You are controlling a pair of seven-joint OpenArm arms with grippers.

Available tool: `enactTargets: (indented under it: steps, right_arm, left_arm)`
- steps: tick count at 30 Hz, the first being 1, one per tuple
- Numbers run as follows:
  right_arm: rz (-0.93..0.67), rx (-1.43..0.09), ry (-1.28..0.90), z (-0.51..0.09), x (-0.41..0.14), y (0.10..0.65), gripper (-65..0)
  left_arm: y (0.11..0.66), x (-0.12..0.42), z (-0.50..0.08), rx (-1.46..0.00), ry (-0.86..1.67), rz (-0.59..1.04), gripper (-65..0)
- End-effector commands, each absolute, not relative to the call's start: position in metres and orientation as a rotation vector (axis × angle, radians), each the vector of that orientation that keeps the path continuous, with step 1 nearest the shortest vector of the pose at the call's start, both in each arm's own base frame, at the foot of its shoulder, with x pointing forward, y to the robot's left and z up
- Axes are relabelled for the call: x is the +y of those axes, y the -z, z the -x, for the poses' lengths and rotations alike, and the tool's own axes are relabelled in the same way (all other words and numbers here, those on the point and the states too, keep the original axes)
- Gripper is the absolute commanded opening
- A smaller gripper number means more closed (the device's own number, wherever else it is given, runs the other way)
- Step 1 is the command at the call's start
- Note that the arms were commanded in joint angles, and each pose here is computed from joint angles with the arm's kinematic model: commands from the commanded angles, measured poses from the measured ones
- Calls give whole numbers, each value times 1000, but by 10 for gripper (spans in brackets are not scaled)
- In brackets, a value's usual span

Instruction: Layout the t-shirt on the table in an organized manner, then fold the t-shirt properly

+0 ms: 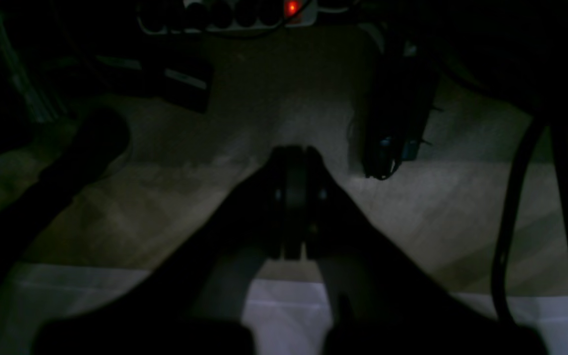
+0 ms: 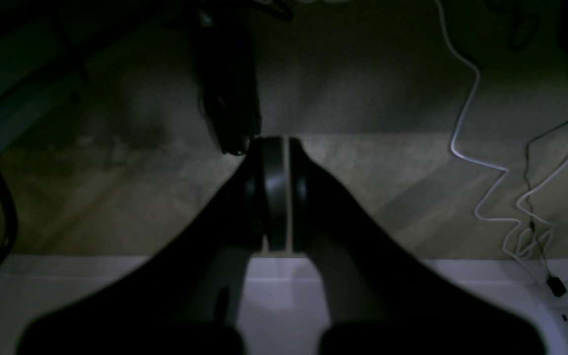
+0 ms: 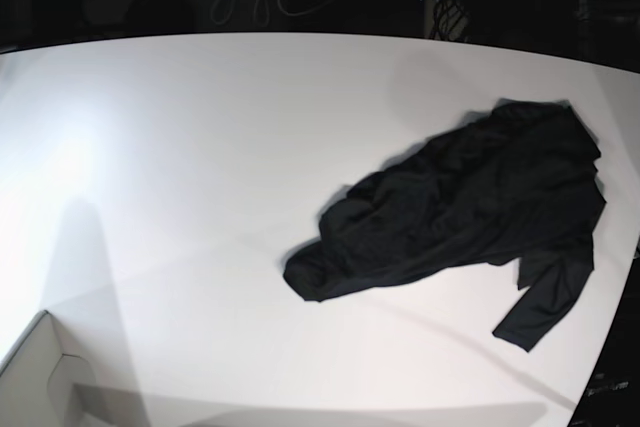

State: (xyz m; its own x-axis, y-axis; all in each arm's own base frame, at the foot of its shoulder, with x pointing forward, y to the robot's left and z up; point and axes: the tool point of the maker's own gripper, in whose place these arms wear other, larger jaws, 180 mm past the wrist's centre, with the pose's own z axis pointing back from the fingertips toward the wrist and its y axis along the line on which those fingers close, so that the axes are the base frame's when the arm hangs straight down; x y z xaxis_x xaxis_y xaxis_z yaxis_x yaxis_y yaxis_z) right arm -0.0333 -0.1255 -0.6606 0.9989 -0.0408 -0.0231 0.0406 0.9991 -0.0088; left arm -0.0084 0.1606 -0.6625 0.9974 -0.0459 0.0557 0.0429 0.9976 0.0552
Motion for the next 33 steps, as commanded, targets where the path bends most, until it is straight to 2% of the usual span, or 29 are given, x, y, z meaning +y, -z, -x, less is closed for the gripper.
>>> enactTargets:
  steps: [1,17,33]
  right_arm:
    - [8,34,37,40,-128,660,-650]
    - [9,10,36,24,-129,661,-650]
    - [46,-10,32,13,-154,661,-650]
  left_arm:
    - [662,169,7,-63,43,-66,-648]
    - [662,170,4,-71,59,-66,-648]
    - [662,167,4,-72,50,-62,-646]
